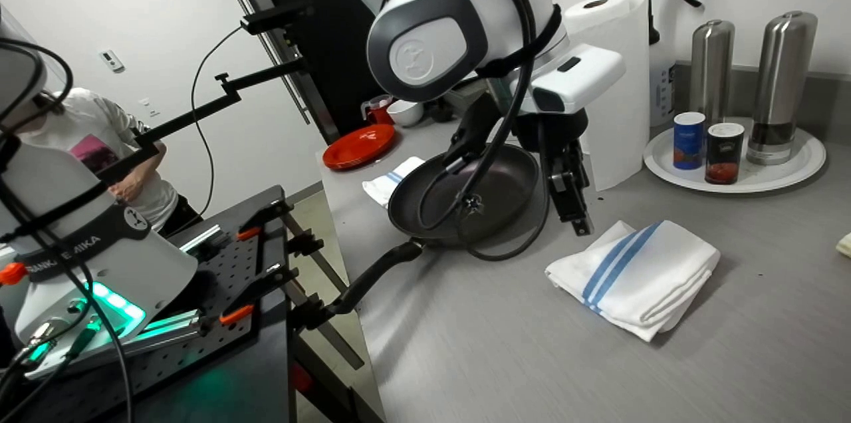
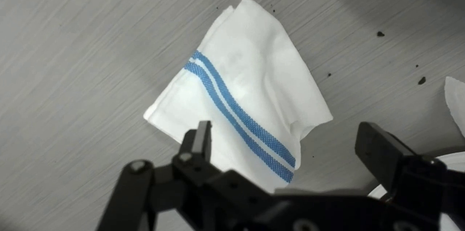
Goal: Use the right white towel to wipe the pan
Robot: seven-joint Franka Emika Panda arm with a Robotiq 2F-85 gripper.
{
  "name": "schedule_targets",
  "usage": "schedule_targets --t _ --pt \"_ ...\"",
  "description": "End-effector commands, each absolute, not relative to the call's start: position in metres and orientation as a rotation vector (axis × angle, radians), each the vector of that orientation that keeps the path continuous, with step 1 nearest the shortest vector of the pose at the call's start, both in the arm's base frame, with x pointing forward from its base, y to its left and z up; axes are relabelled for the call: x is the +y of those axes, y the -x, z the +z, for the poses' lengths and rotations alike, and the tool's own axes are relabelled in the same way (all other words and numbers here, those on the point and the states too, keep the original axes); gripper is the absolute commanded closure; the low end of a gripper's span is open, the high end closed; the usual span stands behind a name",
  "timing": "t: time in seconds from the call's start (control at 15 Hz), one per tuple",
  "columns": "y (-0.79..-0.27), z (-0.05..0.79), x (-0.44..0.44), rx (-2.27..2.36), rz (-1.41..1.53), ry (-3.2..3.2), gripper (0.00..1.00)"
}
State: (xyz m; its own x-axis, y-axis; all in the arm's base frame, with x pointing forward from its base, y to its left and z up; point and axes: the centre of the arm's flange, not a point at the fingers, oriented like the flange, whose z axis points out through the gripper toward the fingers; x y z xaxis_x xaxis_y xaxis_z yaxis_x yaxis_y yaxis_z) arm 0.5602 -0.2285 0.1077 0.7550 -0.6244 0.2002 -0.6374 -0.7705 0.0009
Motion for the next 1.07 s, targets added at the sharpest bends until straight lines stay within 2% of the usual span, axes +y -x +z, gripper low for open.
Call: schedule_targets --t 0.0,1.0 --pt "-0.565 0.091 -0.236 -1.011 0.313 -2.897 0.00" --pt "-0.575 0.046 -0.237 -1.046 0.434 -2.856 0.00"
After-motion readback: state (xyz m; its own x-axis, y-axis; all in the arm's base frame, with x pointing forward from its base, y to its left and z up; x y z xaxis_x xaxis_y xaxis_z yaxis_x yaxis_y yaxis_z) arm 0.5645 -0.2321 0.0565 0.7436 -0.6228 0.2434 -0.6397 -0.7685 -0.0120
